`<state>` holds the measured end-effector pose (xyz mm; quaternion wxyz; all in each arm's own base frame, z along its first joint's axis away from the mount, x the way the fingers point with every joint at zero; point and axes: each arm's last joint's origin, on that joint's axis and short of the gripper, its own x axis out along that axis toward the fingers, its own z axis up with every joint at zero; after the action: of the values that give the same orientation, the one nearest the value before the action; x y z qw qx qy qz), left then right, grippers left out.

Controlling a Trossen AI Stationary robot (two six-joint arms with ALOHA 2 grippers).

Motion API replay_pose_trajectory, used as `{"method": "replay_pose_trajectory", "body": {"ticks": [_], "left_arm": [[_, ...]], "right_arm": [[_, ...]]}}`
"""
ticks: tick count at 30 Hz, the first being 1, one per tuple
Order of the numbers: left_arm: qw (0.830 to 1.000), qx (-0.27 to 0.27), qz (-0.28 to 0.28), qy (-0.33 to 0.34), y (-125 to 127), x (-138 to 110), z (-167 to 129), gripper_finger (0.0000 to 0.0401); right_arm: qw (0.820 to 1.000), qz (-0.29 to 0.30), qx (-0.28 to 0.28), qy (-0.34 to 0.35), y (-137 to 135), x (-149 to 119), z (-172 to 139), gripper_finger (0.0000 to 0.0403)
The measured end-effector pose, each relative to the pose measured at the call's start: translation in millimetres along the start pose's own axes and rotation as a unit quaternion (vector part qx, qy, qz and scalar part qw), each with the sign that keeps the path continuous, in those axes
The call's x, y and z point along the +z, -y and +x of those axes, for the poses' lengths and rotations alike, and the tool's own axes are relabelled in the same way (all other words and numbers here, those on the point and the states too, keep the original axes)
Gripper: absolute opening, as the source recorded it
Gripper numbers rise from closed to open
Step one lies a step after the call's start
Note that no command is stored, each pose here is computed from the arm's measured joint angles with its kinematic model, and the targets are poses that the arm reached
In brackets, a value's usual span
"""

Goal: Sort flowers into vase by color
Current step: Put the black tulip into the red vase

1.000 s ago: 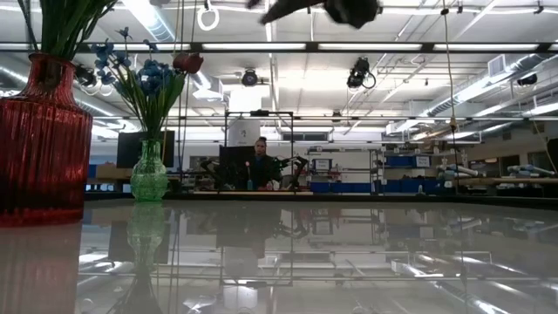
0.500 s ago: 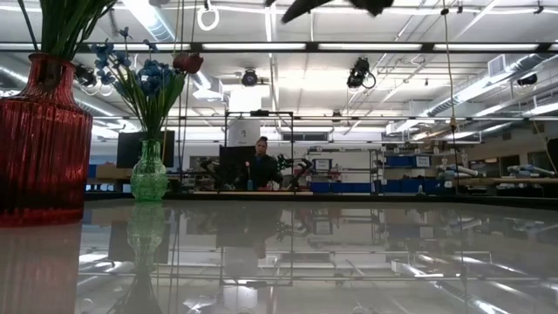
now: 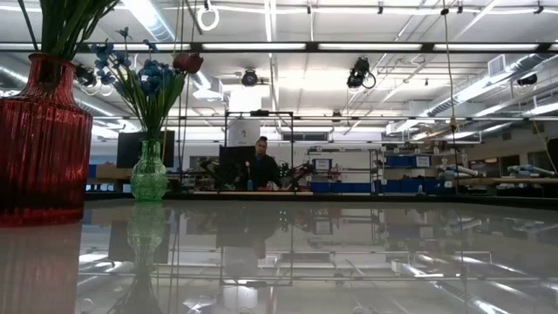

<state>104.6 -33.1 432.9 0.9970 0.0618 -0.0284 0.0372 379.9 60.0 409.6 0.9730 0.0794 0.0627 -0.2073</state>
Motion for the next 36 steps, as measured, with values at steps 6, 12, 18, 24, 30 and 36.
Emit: {"method": "replay_pose_trajectory", "body": {"ticks": [6, 12, 18, 24, 30, 36], "left_arm": [[0.997, 0.065, 0.028, -0.01, 3, -2, 23, 0.0016], [0.993, 0.117, 0.016, 0.007, -2, -1, 46, 0.0016], [0.99, 0.143, -0.009, 0.003, -5, -6, 65, 0.0016], [0.987, 0.157, -0.037, 0.018, -5, -8, 81, 0.0016], [0.984, 0.17, -0.051, 0.022, -5, -13, 97, 0.0016], [0.982, 0.175, -0.059, 0.035, -5, -13, 105, 0.0016]], "right_arm": [[0.996, -0.049, 0.065, 0.042, 19, 16, 15, 0.0139], [0.989, -0.088, 0.114, 0.046, 33, 20, 24, 0.014], [0.982, -0.095, 0.158, 0.042, 48, 23, 32, 0.0139], [0.978, -0.105, 0.173, 0.038, 62, 25, 38, 0.0138], [0.975, -0.106, 0.195, 0.031, 73, 26, 42, 0.0138], [0.975, -0.089, 0.203, 0.011, 82, 25, 45, 0.013]]}}
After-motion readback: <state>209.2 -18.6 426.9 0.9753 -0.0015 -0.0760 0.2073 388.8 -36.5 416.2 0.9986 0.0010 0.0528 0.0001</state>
